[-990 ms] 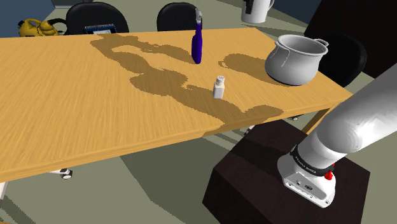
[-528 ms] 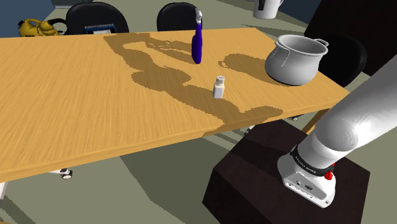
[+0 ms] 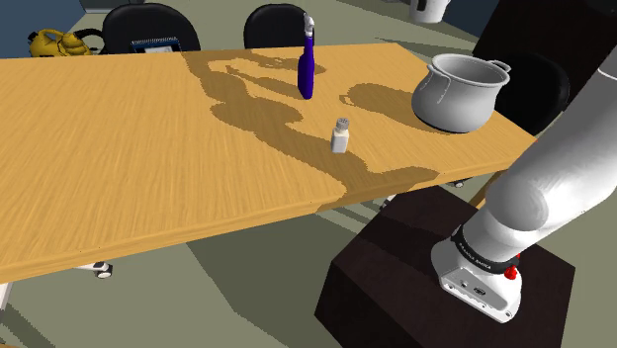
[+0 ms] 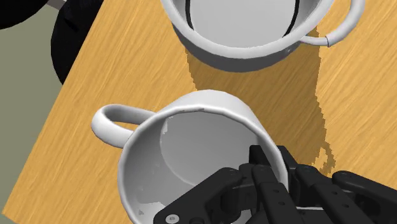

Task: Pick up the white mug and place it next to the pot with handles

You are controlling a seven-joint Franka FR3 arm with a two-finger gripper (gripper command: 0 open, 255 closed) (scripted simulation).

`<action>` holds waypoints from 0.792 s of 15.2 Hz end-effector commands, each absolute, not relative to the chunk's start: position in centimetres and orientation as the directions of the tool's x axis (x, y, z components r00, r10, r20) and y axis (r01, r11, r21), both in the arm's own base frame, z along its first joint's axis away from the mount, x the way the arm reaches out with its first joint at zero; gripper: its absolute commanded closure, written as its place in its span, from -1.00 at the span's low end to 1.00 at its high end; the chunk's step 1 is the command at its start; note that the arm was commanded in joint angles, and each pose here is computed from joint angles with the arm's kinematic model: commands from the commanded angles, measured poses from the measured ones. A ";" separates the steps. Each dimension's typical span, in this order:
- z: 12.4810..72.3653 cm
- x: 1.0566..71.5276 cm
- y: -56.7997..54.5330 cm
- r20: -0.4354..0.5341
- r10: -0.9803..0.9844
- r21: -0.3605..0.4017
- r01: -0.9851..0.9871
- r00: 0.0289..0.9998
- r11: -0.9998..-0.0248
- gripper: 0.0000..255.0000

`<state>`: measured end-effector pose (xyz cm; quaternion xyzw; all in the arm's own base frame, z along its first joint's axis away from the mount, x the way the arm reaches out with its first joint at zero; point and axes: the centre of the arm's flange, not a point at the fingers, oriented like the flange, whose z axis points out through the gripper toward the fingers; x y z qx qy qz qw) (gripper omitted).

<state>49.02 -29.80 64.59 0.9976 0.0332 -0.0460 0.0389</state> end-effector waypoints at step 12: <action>62.0 49.1 -40.6 -0.095 0.064 0.075 0.071 0.993 -0.995 1.00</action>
